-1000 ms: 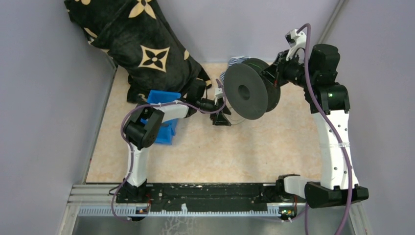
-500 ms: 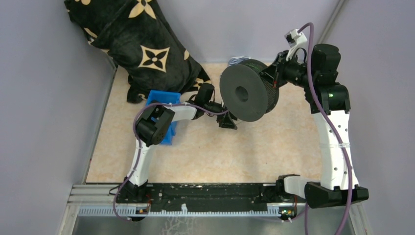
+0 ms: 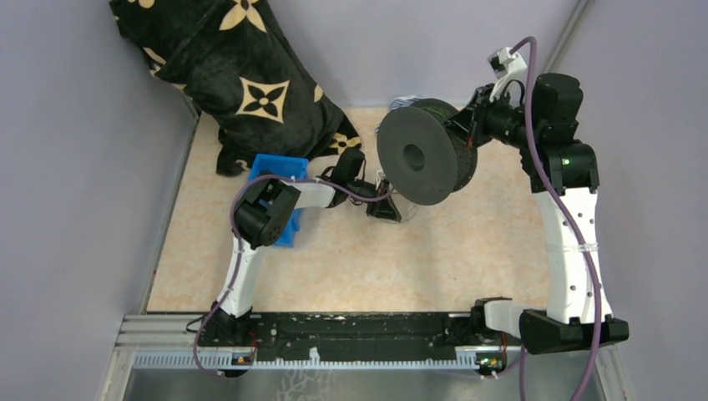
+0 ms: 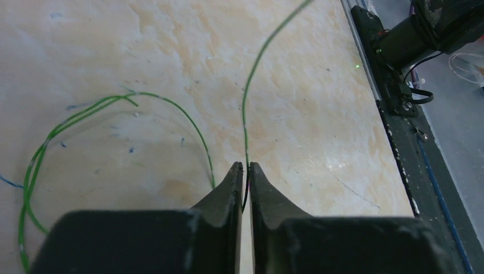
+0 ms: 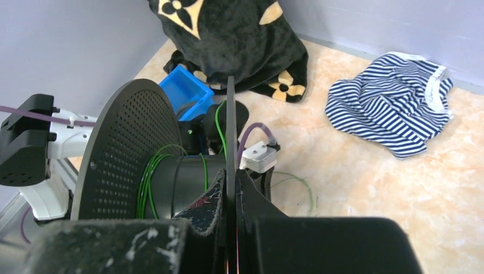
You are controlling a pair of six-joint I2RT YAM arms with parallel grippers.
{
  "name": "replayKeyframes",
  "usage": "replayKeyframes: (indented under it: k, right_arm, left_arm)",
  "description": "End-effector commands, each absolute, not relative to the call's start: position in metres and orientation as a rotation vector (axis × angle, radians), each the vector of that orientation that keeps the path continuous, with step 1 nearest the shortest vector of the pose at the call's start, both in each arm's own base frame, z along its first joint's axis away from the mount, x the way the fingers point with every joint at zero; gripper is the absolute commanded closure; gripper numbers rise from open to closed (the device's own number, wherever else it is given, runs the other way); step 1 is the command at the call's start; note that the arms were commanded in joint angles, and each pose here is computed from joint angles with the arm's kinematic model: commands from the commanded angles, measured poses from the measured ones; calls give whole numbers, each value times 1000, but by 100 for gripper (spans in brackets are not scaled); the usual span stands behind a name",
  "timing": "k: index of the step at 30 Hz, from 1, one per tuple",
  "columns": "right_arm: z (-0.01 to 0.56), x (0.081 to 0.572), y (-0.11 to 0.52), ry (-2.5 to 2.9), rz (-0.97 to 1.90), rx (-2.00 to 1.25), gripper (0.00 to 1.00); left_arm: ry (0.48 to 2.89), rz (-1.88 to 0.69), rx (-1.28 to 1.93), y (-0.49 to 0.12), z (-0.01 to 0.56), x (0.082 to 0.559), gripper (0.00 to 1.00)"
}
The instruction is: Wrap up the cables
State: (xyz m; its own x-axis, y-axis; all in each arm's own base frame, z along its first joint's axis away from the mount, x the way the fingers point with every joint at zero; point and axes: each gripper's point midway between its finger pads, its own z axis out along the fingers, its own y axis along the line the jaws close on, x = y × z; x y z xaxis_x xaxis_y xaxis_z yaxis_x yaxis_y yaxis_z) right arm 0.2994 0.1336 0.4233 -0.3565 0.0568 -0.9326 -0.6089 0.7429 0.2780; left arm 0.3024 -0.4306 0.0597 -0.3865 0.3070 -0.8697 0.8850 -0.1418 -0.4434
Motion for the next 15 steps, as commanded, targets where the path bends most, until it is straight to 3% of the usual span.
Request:
replayKeyframes:
  k: [1, 3, 15]
  right_arm:
    - [471, 303, 126, 1673, 664, -415, 100]
    - [472, 309, 120, 1680, 633, -384, 100]
    - [465, 367, 70, 1716, 419, -110, 100]
  left_arm:
    - [1578, -1578, 1406, -421, 67, 283, 95]
    - [1569, -1565, 1424, -416, 69, 277, 100]
    - [1579, -1469, 1536, -389, 78, 255, 100]
